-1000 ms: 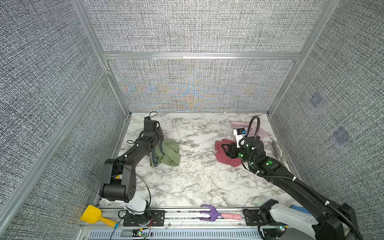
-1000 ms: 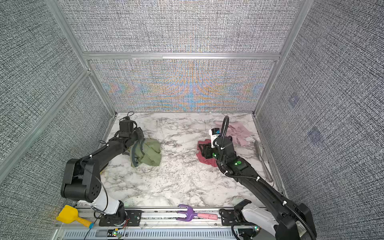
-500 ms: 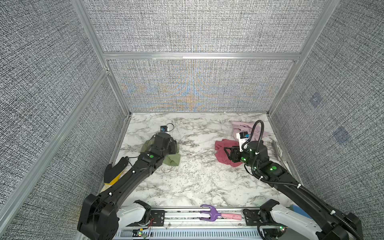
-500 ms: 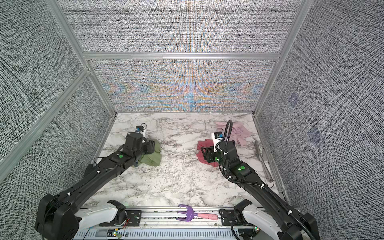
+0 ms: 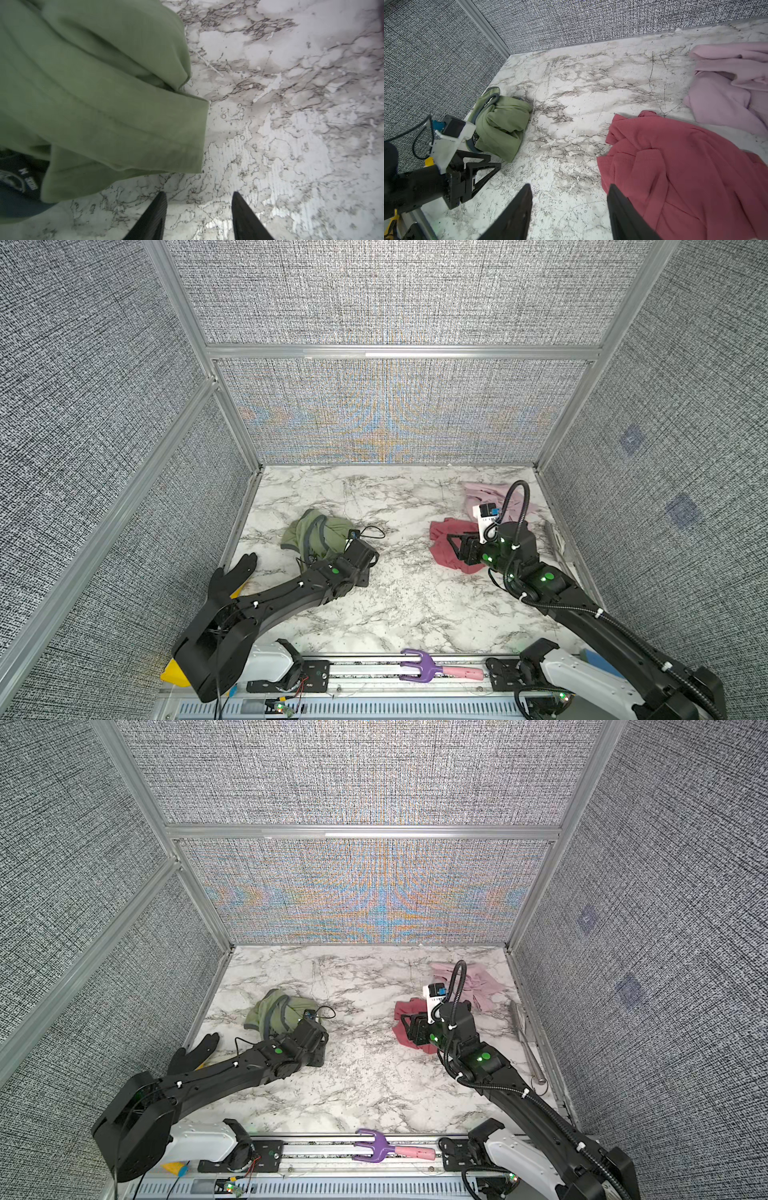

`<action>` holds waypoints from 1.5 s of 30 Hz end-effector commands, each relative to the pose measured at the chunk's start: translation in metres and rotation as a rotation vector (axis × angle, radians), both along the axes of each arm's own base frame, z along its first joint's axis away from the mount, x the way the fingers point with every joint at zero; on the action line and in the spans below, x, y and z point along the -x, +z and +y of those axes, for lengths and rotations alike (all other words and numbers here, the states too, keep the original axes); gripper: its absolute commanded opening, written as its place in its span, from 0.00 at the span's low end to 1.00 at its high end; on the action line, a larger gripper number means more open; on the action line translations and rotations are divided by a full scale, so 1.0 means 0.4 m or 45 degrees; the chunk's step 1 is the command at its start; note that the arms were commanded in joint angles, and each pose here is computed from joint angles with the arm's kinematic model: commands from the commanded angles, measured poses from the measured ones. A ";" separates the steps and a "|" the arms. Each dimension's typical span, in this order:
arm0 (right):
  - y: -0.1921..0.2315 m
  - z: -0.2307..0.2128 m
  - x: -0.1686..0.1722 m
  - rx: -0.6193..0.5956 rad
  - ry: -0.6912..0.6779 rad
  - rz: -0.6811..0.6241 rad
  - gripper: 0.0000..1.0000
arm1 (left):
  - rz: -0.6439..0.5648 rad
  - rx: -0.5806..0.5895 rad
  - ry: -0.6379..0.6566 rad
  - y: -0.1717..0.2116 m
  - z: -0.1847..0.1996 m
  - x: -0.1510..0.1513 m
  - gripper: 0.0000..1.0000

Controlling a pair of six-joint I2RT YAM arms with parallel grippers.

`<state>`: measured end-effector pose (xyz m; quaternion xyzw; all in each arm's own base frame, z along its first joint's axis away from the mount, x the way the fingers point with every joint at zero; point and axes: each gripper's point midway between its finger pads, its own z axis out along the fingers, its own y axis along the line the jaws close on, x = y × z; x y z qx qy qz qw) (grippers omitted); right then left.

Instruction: Pick out a specific cloth from the pile

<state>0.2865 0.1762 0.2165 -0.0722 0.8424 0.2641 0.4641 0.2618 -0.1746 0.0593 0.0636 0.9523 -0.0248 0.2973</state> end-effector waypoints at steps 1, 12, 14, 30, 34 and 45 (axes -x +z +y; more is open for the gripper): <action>0.005 -0.005 0.001 -0.005 -0.013 -0.007 0.60 | -0.029 -0.025 0.089 -0.002 0.011 -0.023 0.55; 0.012 -0.008 0.000 0.003 -0.018 -0.018 0.60 | 0.045 -0.163 0.116 -0.087 0.005 -0.053 0.51; 0.012 -0.008 -0.001 0.006 -0.018 -0.018 0.60 | 0.050 -0.184 0.118 -0.097 0.007 -0.056 0.46; 0.020 0.000 -0.014 0.007 -0.014 -0.022 0.60 | -0.103 -0.042 0.105 0.086 -0.030 -0.094 0.00; 0.018 0.005 -0.016 -0.005 -0.011 -0.017 0.60 | -0.212 0.000 0.146 0.183 -0.008 -0.102 0.00; 0.030 0.019 -0.020 -0.034 0.012 -0.016 0.60 | -0.497 0.148 0.327 0.342 0.183 -0.195 0.00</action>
